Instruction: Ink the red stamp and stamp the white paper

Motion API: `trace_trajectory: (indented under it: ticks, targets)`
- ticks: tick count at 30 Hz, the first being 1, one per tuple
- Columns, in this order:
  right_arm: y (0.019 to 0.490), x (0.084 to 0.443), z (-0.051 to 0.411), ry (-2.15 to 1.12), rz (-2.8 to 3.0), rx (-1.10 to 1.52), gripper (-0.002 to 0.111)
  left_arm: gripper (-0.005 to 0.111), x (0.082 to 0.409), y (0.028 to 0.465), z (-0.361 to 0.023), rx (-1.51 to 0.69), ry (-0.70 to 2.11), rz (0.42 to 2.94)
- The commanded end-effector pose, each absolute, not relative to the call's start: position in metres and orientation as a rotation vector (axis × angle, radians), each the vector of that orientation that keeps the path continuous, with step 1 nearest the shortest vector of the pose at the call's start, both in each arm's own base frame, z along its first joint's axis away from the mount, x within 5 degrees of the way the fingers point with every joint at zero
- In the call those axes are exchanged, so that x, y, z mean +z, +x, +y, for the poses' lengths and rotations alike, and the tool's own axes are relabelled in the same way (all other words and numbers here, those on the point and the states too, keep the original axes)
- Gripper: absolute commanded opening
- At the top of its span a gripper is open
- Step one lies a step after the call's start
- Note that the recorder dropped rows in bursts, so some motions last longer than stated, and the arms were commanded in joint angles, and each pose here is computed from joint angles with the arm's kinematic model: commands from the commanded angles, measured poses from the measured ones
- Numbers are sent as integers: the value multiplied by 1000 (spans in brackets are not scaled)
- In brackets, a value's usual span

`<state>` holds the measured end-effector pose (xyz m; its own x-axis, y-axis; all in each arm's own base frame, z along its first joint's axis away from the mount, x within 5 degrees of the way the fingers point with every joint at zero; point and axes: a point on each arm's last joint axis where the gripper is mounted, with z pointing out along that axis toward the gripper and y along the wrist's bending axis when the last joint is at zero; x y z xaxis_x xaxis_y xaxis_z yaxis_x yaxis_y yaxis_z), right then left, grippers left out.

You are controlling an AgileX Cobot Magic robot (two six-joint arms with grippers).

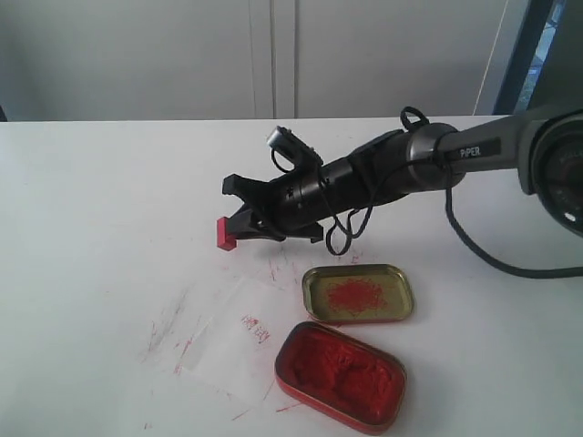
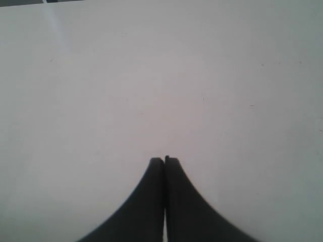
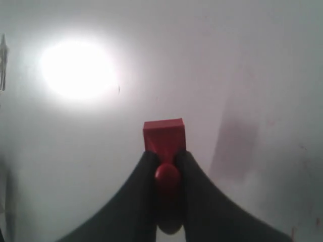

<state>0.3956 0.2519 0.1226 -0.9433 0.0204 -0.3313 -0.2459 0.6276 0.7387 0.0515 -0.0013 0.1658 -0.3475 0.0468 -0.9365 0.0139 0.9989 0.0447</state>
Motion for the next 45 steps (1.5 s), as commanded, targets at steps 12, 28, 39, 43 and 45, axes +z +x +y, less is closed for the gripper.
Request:
trace_trajectory:
  ticks: [12,28,39,43,45]
  targets:
    - [401,112,243,28,2643,1182,41,0,167,52,-1,37,43,1930]
    - [392,170,198,-173,2788,764,50,0,167,52,-1,37,43,1930]
    - [362,185,173,-319,2894,631,5,0,167,52,-1,37,43,1930]
    - [359,186,145,-171,2936,608,0,0,167,52,-1,37,43,1930]
    - [357,186,128,-93,2951,596,0,0,167,52,-1,37,43,1930]
